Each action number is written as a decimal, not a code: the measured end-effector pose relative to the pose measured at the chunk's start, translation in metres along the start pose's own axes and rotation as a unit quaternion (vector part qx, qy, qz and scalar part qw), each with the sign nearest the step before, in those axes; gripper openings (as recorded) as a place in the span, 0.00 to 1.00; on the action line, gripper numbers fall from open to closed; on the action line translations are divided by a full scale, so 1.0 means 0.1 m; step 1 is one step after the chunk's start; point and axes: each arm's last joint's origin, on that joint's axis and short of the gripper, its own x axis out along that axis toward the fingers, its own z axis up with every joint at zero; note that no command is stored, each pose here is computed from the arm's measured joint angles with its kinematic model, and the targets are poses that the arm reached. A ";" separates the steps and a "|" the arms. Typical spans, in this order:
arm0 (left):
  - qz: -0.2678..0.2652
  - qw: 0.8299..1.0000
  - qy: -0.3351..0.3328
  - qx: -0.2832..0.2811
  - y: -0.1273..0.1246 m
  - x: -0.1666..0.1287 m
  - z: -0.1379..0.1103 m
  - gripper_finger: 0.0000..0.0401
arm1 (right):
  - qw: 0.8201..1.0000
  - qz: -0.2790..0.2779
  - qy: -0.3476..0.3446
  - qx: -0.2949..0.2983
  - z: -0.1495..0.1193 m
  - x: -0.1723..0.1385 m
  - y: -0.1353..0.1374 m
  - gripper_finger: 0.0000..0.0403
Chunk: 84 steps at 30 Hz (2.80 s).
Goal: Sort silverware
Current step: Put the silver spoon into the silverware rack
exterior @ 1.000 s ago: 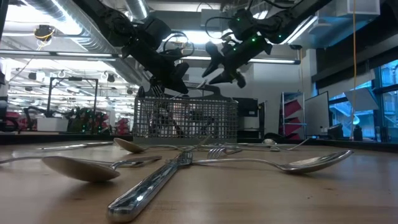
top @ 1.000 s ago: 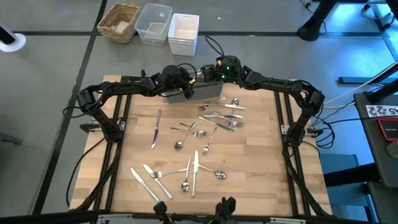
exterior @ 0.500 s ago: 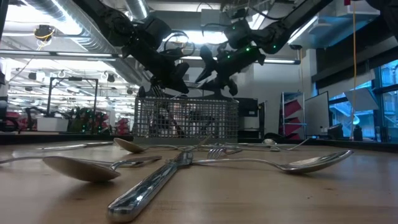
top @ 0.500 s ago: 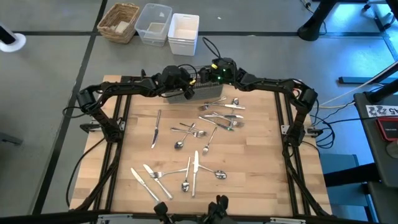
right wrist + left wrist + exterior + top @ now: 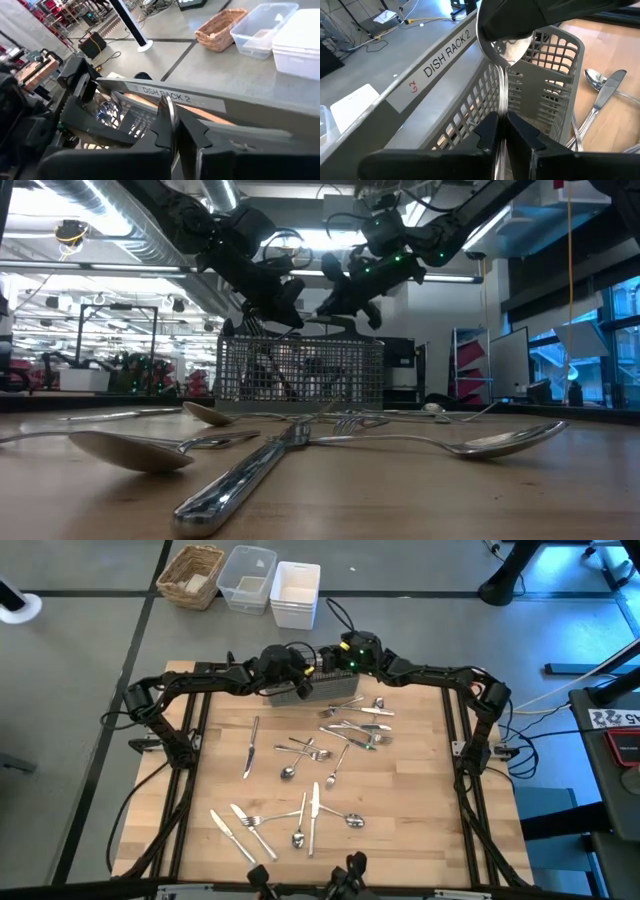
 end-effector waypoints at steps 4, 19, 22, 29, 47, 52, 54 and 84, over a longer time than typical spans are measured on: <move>-0.003 1.000 0.002 -0.024 0.00 0.00 0.00 0.18 | 1.000 0.004 -0.007 -0.024 0.00 0.00 0.03 0.03; -0.012 0.996 -0.067 -0.059 0.05 -0.42 0.30 0.39 | 0.972 0.014 -0.024 -0.232 -0.15 -0.02 0.35 0.02; -0.014 0.995 -0.086 -0.056 0.07 -0.60 0.39 0.39 | 0.960 0.020 -0.022 -0.279 -0.18 -0.02 0.39 0.05; -0.024 0.993 -0.099 -0.051 0.09 -0.98 0.48 0.39 | 0.944 0.062 -0.013 -0.324 -0.20 -0.03 0.43 0.08; -0.081 0.996 0.046 -0.012 -0.22 -1.25 0.21 0.39 | 0.935 0.083 0.000 -0.346 -0.22 -0.03 0.43 0.12; -0.094 0.993 0.073 -0.007 -0.31 -1.29 0.16 0.39 | 0.935 0.079 0.001 -0.346 -0.22 -0.03 0.43 0.26; -0.098 0.992 0.082 -0.011 -0.33 -1.30 0.14 0.39 | 0.935 0.073 -0.004 -0.346 -0.22 -0.03 0.43 0.31; -0.109 0.986 0.084 -0.096 -0.47 -1.35 0.15 0.39 | 0.943 0.051 0.057 -0.323 -0.14 -0.26 0.45 0.37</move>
